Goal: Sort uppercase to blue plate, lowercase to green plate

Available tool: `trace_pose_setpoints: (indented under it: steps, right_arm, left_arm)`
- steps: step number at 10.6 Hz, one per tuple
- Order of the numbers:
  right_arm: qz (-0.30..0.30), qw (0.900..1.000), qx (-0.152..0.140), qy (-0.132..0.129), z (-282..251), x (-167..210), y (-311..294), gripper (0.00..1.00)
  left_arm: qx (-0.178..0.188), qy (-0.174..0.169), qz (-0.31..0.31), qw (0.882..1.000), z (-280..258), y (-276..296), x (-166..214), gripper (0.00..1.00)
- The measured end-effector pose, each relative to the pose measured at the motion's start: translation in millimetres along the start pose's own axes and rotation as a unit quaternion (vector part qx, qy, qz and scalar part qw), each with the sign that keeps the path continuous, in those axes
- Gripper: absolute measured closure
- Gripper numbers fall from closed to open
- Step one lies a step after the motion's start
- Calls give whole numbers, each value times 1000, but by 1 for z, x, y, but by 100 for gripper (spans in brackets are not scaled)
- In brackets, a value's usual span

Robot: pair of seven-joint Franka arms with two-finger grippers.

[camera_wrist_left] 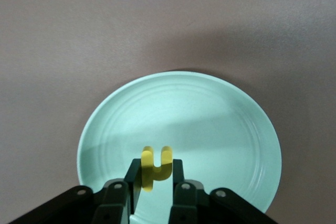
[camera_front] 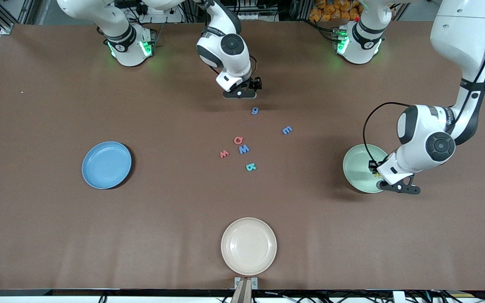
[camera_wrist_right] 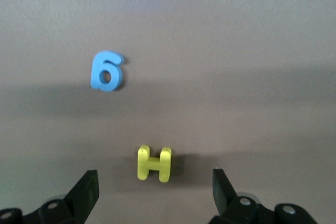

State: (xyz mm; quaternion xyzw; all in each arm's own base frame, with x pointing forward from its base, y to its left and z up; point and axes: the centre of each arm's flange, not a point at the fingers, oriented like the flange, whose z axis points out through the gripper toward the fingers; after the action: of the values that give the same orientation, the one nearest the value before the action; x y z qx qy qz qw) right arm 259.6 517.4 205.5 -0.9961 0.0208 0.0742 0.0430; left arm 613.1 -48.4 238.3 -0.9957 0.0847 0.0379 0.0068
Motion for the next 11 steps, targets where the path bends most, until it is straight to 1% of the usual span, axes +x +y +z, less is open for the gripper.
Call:
trace_pose_setpoints:
  steps: [1, 2, 4, 5, 7, 8, 9, 10, 11]
  right_arm:
    - [-4, 1000, 1, 0, 3, -4, -2, 5]
    - [-6, 1000, 4, 1, 7, -6, -4, 6]
    - [-11, 1000, 7, 7, 16, -8, -5, 9]
    - [-14, 1000, 8, 11, 22, -8, -5, 11]
    - [-14, 1000, 6, 14, 30, -6, -3, 19]
    - [-13, 1000, 6, 14, 32, -4, -2, 27]
    - [-13, 1000, 5, 15, 34, -3, -1, 30]
    - [-12, 1000, 5, 15, 33, -3, -1, 36]
    - [-13, 1000, 4, 15, 33, -3, -1, 37]
  left_arm:
    - [-2, 1, -20, 1000, -1, 3, 0, 50]
    - [-3, 3, -41, 999, -3, 13, 1, 41]
    - [-9, 10, -64, 998, -13, 51, 4, 11]
    - [-12, 13, -66, 998, -19, 71, 3, 0]
    - [-19, 9, -63, 998, -30, 118, -2, 0]
    - [-24, 3, -79, 997, -34, 145, -7, 0]
    - [-30, -1, -100, 995, -36, 173, -12, 0]
    - [-33, -8, -123, 992, -37, 196, -19, 0]
    - [-33, -17, -147, 988, -37, 213, -25, 0]
